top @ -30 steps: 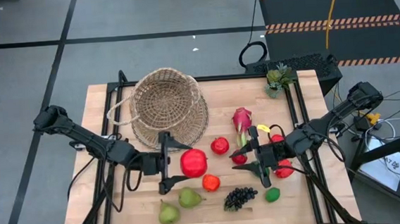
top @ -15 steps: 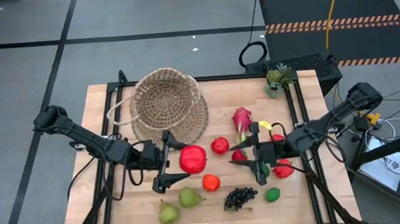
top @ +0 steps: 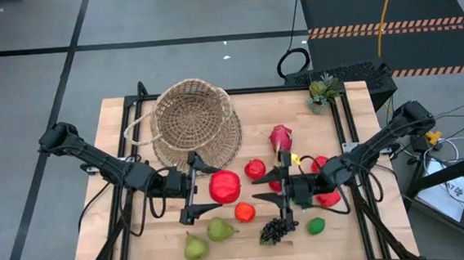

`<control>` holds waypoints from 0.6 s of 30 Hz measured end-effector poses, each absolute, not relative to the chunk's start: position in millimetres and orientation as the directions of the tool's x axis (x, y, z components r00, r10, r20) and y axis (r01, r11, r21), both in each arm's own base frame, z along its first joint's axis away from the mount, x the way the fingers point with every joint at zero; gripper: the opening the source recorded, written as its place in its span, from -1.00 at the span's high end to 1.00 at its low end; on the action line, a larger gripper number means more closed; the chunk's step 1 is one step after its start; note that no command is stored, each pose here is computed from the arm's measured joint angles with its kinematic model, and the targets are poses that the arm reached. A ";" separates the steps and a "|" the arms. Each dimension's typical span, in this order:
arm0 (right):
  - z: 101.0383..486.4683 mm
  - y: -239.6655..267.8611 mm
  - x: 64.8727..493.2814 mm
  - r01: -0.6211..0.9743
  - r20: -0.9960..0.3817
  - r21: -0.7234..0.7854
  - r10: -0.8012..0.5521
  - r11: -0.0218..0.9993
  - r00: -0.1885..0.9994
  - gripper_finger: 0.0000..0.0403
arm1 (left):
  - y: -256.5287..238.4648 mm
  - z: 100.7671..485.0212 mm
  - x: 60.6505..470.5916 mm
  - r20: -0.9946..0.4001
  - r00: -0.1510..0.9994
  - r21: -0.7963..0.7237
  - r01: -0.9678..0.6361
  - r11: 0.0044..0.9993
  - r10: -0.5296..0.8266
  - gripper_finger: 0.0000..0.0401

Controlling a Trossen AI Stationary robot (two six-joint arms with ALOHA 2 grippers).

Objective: Build produce basket
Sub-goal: Put the apple into the basket

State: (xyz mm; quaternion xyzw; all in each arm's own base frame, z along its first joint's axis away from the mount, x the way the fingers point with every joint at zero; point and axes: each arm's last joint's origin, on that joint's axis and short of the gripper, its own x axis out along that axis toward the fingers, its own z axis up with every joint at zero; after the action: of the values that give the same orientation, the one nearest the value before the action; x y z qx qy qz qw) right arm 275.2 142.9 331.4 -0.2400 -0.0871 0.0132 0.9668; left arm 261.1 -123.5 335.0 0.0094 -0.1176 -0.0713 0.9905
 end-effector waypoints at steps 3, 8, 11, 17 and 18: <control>326.3 146.3 281.2 0.036 0.181 -0.513 0.066 0.858 0.981 0.25 | -123.7 334.9 261.1 0.231 0.962 0.059 0.134 0.989 -0.144 -0.98; 319.4 151.2 289.8 0.084 0.226 -0.576 0.060 0.813 0.972 0.25 | -123.6 334.9 261.1 0.231 0.962 0.066 0.132 0.989 -0.144 -0.98; 318.3 152.9 292.8 0.118 0.268 -0.585 0.054 0.802 0.962 0.26 | -123.6 334.9 261.1 0.231 0.962 0.066 0.132 0.989 -0.144 -0.98; 314.1 152.8 297.5 0.149 0.279 -0.635 0.044 0.758 0.959 0.36 | -123.6 334.8 261.1 0.230 0.963 0.051 0.136 0.989 -0.144 -0.98; 313.7 151.9 298.1 0.149 0.275 -0.637 0.042 0.757 0.961 0.38 | -123.6 334.7 261.2 0.229 0.963 0.051 0.137 0.989 -0.145 -0.98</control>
State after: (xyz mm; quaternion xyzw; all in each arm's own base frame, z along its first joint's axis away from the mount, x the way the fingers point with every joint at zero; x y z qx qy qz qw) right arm 298.1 151.9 313.7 -0.3476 -0.1374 -0.0291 0.9271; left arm 261.2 -123.6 334.7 0.0172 -0.1166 -0.0710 0.9905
